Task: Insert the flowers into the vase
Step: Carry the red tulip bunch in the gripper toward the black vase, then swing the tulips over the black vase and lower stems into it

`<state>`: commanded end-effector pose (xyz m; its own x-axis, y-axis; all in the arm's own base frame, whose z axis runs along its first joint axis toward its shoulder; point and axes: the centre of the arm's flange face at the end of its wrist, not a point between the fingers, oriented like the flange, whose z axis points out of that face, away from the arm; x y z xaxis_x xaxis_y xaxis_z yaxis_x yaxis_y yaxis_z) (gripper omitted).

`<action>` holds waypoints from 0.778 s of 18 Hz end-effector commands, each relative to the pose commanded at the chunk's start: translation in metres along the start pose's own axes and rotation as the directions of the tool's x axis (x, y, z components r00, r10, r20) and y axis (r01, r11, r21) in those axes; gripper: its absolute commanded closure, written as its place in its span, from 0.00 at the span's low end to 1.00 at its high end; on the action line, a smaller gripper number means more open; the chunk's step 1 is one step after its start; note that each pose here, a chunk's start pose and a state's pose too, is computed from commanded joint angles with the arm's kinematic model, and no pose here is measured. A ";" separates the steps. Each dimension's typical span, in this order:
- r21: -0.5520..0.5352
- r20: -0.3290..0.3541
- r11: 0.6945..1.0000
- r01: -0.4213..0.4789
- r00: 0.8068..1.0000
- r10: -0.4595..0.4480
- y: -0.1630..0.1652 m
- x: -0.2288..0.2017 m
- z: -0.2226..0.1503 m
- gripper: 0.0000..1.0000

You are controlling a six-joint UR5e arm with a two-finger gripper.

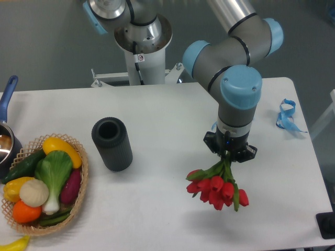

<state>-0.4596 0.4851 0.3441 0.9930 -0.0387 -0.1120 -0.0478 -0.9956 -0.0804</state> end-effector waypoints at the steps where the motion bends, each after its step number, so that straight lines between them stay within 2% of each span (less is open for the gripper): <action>1: 0.005 -0.004 1.000 0.021 1.000 -0.021 -0.002 0.002 0.000 1.00; 3: 0.021 -0.010 0.999 0.029 1.000 -0.029 -0.008 0.006 -0.001 1.00; 6: 0.128 -0.013 0.991 0.044 0.999 -0.043 -0.022 0.011 -0.007 1.00; 8: 0.201 -0.022 0.974 0.105 0.995 -0.102 -0.031 0.014 -0.013 1.00; 12: 0.296 -0.008 0.944 0.149 0.988 -0.154 -0.053 0.026 -0.025 1.00; 14: 0.342 -0.032 0.925 0.167 0.986 -0.166 -0.063 0.035 -0.029 1.00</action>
<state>-0.4191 0.5442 0.3742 0.9901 0.1241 -0.0653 0.0840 -0.8979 -0.4322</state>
